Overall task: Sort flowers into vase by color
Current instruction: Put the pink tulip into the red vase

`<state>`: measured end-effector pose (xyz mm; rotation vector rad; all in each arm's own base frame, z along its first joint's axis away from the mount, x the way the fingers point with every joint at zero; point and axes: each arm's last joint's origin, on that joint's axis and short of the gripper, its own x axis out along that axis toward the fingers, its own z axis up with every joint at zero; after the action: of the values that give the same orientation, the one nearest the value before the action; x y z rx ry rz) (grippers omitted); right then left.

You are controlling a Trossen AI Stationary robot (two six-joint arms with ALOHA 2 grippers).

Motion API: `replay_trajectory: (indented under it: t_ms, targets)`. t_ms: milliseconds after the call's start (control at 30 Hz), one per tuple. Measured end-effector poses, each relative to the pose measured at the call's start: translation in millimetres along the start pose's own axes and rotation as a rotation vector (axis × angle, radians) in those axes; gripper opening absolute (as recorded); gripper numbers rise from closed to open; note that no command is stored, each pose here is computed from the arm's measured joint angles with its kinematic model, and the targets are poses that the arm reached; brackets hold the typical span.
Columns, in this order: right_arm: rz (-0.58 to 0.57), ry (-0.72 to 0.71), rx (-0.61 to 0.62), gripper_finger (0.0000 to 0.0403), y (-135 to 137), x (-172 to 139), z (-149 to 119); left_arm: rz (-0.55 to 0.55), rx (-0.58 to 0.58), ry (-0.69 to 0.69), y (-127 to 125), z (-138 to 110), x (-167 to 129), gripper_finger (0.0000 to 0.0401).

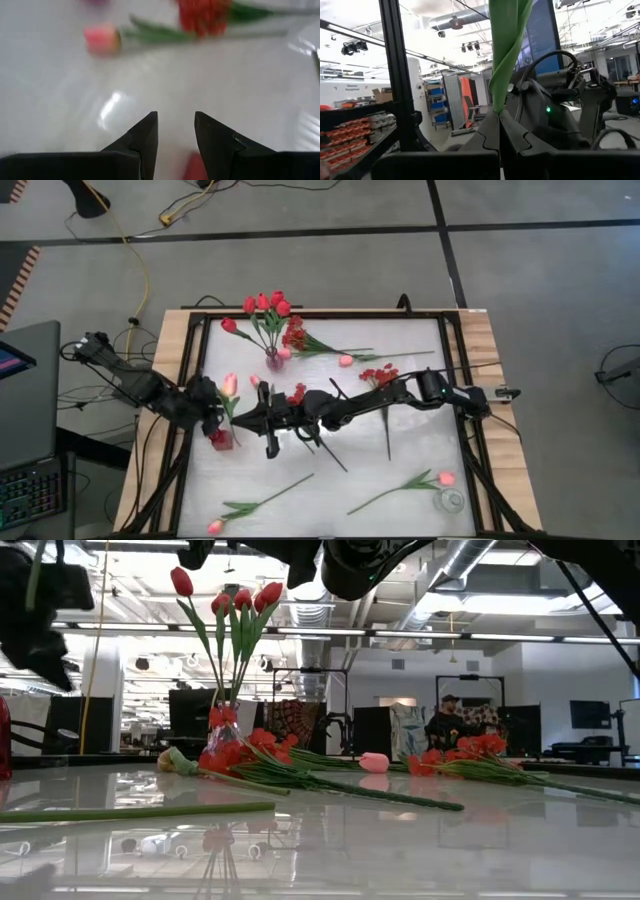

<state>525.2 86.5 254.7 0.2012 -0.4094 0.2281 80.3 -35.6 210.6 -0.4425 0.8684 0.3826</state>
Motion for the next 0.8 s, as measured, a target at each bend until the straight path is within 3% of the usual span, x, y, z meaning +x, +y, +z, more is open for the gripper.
replay_trajectory:
  t_ms: [200, 567, 800]
  targets:
    - [0.025, 0.005, 0.001, 0.002, 0.7, 0.0, -0.2, 0.032, -0.008, 0.098, -5.7, -2.9, 7.0, 0.0107]
    - [0.043, 0.009, 0.001, 0.002, 1.4, -0.1, -0.5, 0.079, 0.123, 0.271, -19.3, -8.5, 23.8, 0.0061]
    - [0.046, 0.01, 0.001, 0.002, 1.5, -0.1, -0.5, -0.029, 0.14, 0.325, -26.4, -8.4, 24.4, 0.0048]
